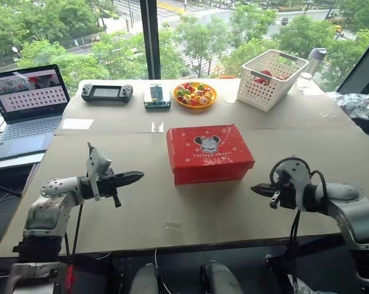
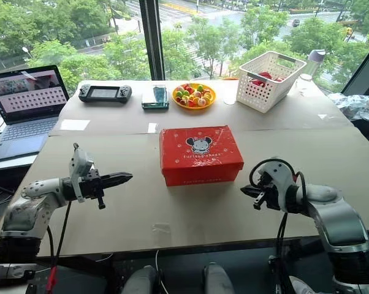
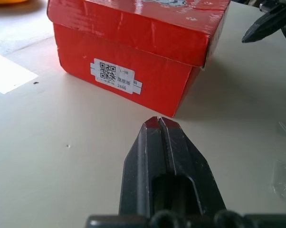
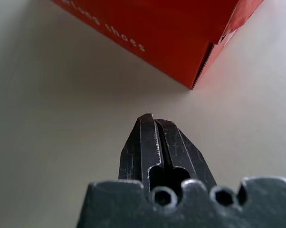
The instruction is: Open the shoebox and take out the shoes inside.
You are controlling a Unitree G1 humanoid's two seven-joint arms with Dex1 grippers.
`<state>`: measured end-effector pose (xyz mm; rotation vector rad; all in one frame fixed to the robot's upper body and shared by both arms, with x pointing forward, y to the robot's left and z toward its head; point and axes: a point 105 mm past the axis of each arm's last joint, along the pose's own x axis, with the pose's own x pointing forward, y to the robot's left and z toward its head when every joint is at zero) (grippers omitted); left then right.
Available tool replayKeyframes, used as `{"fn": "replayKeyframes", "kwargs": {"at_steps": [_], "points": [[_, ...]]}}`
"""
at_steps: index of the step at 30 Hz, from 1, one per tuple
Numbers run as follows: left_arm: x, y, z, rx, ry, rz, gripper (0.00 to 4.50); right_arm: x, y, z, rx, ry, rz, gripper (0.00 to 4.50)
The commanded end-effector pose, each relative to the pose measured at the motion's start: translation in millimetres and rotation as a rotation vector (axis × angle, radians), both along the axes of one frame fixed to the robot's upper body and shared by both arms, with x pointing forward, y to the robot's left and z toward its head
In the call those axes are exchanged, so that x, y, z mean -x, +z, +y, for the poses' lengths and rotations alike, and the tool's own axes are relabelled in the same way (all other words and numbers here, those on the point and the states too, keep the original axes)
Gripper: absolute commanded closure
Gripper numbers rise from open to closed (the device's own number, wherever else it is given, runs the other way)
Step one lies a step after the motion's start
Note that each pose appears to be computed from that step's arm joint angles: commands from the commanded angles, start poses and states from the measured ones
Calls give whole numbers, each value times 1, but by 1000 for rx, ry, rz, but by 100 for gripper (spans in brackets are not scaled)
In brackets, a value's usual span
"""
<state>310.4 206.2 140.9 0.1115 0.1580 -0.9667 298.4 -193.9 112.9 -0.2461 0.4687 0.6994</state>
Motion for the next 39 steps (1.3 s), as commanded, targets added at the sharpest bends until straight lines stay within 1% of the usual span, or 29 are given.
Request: {"fn": "replayKeyframes", "kwargs": {"at_steps": [1,5,10,14,19,21,25,28,32,35,39], "points": [[0,25,3,-18,-1,-83,450,0,8,11,-21,-56,-54,441],[-1,37,1,-29,-16,-119,450,-1,3,27,-75,-119,-58,441],[1,39,-6,-36,-48,-125,450,3,0,41,-51,-82,-75,441],[3,35,-7,-47,-60,-116,450,-6,11,38,-88,-139,-118,441],[4,32,-7,-47,-66,-106,450,-10,24,44,-125,-122,-170,441],[9,24,-6,-67,-77,-90,450,-15,30,42,-138,-141,-189,441],[14,15,-1,-72,-69,-78,450,-18,32,39,-135,-149,-200,441],[26,0,6,-86,-53,-67,450,-21,34,37,-133,-157,-206,441],[45,-15,3,-95,-75,-29,450,-25,36,37,-140,-163,-210,441],[48,-18,1,-88,-70,-25,450,-26,36,42,-156,-153,-208,441],[47,-15,-2,-73,-59,-34,450,-25,34,50,-173,-126,-200,441]]}}
